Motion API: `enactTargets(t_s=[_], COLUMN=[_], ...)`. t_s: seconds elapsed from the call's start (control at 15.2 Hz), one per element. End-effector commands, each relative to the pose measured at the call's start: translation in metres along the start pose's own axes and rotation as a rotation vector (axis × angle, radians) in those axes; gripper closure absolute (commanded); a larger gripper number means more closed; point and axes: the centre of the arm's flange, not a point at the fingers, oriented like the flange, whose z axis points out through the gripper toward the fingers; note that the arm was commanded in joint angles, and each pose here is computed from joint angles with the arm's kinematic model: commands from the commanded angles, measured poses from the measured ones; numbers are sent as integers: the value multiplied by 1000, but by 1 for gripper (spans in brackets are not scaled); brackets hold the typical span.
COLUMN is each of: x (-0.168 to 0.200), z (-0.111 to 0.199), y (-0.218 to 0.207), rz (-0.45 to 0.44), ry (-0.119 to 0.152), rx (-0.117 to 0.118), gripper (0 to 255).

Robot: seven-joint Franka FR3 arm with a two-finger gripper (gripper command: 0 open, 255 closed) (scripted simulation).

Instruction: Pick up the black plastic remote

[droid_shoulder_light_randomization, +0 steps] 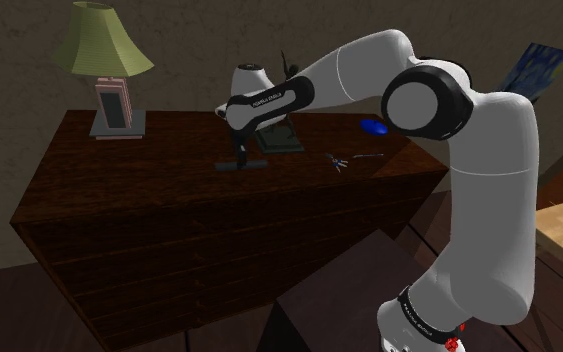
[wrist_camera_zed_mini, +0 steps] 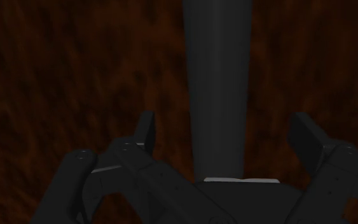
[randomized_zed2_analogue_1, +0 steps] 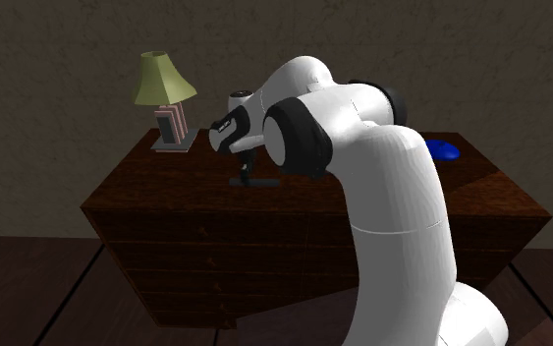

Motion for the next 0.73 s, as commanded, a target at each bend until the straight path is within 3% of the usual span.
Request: enactTargets(t_s=[0.0,0.13,0.2,0.66], x=[0,0,1,1], z=[10,13,13,13], y=[0,0,1,2], rz=[0,0,0,0], ry=[0,0,0,0], rx=[0,0,0,0], gripper=[0,0,255,255])
